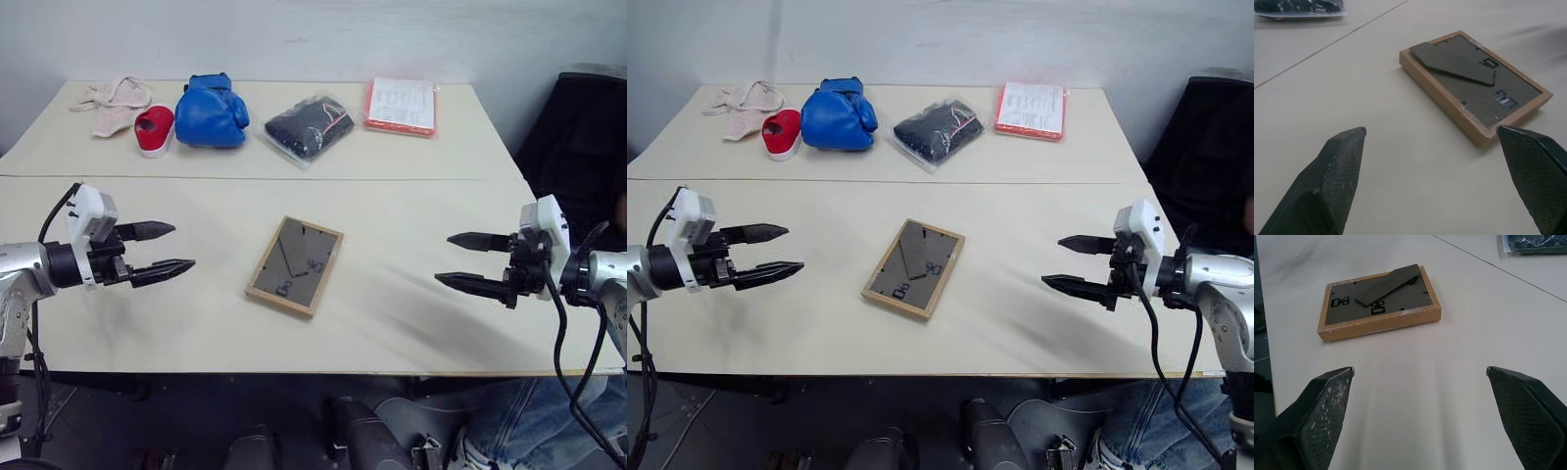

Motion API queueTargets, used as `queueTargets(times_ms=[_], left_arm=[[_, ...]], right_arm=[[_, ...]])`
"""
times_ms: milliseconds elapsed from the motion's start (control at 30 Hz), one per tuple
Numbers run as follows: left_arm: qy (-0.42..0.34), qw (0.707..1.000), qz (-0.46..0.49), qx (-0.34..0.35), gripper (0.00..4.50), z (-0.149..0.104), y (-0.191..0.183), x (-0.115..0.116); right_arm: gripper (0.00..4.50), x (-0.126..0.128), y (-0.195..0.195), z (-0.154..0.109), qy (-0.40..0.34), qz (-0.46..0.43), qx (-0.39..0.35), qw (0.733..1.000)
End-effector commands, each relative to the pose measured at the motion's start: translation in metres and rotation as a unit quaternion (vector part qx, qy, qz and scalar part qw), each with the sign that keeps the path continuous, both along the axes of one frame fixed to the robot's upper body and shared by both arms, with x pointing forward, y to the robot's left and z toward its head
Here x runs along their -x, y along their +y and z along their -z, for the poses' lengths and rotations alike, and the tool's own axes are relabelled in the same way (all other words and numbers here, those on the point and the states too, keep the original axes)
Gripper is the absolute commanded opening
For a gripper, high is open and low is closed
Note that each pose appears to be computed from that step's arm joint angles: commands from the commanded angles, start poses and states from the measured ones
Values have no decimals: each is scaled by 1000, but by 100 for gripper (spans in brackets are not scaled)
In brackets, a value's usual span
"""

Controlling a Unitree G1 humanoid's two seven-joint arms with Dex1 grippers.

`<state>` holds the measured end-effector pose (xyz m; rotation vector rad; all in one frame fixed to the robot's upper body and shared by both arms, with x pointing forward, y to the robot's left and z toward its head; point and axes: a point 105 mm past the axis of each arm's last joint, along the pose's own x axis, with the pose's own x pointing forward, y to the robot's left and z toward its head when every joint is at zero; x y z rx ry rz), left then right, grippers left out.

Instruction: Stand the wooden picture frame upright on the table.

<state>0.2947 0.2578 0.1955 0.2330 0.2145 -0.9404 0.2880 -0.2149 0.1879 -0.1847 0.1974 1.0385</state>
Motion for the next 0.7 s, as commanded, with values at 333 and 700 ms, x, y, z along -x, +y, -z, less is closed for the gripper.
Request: queueTargets(times_ms=[333,700], left_arm=[[-4,999,22,-35,450,8,-12,-8],[-28,981,93,-169,233,52,-54,-58]], right_arm=[[446,-6,15,5,-31,5,25,999],[184,-48,68,30,-65,-39,98,992]])
